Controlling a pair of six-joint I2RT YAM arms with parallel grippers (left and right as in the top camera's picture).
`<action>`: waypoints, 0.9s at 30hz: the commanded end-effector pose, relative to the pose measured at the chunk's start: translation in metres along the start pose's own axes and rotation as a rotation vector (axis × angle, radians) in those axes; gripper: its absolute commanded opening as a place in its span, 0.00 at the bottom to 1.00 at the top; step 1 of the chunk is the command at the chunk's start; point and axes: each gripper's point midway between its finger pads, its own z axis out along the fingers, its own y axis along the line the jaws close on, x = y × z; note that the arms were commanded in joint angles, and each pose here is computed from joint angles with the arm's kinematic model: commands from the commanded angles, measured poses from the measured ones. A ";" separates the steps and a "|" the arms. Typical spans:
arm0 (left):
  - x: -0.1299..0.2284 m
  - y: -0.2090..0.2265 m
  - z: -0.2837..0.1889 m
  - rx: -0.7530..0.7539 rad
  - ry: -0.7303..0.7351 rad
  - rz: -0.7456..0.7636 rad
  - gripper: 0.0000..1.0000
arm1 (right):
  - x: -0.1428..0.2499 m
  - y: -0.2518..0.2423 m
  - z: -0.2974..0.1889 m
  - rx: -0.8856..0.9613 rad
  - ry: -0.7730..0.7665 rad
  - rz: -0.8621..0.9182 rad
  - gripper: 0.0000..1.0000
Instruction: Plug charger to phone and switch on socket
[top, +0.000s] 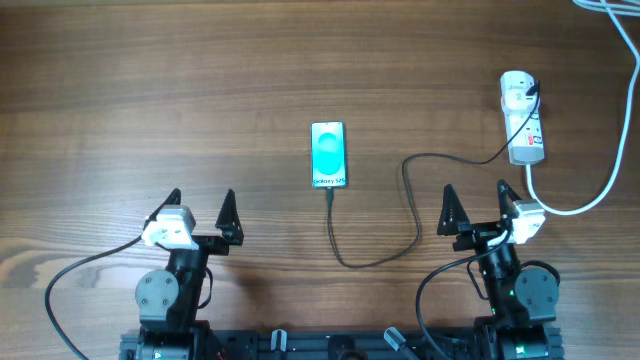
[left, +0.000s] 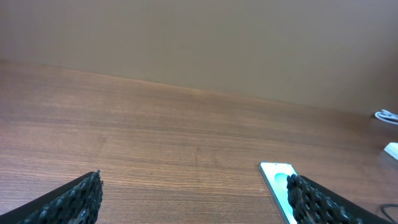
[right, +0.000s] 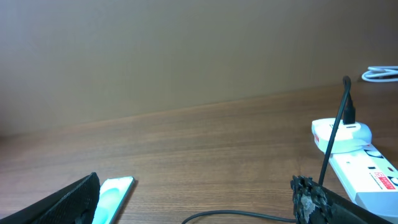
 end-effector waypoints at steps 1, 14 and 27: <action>0.001 0.004 0.000 -0.017 0.000 0.055 1.00 | -0.001 0.001 0.000 -0.001 -0.006 -0.020 1.00; 0.019 0.006 0.004 -0.018 0.078 0.099 1.00 | -0.001 0.001 0.000 -0.001 -0.005 -0.020 1.00; 0.028 0.008 0.005 -0.024 0.118 0.096 1.00 | -0.001 0.001 0.000 -0.001 -0.005 -0.020 1.00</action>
